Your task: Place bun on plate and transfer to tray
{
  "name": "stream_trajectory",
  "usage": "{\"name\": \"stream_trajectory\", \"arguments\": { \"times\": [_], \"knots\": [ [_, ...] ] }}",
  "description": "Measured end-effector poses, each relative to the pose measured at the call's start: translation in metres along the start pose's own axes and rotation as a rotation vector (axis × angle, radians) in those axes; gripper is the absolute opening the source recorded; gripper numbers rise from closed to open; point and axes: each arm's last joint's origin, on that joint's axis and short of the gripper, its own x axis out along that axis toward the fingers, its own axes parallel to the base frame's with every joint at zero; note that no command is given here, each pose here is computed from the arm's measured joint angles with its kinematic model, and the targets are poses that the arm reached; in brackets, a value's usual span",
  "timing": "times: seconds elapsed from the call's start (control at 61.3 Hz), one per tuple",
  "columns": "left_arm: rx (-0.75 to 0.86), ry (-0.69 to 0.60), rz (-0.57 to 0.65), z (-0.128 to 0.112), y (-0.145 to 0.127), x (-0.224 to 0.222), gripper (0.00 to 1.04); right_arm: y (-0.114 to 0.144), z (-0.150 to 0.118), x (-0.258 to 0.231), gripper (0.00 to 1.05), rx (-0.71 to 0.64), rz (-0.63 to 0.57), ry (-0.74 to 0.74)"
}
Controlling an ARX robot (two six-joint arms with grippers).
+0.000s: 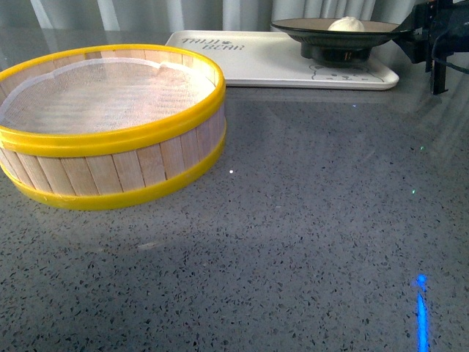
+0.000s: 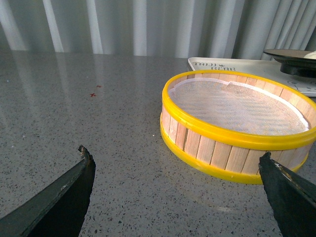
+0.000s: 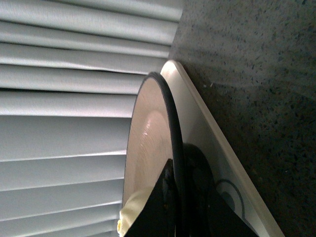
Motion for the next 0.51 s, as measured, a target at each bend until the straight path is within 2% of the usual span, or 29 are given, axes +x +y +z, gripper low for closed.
{"name": "stream_trajectory", "arguments": {
  "times": [0.506],
  "knots": [
    [0.0, 0.0, 0.0, 0.0, 0.0, 0.0, 0.98, 0.004, -0.014, 0.01, 0.03, -0.028, -0.018, 0.044]
  ]
}}
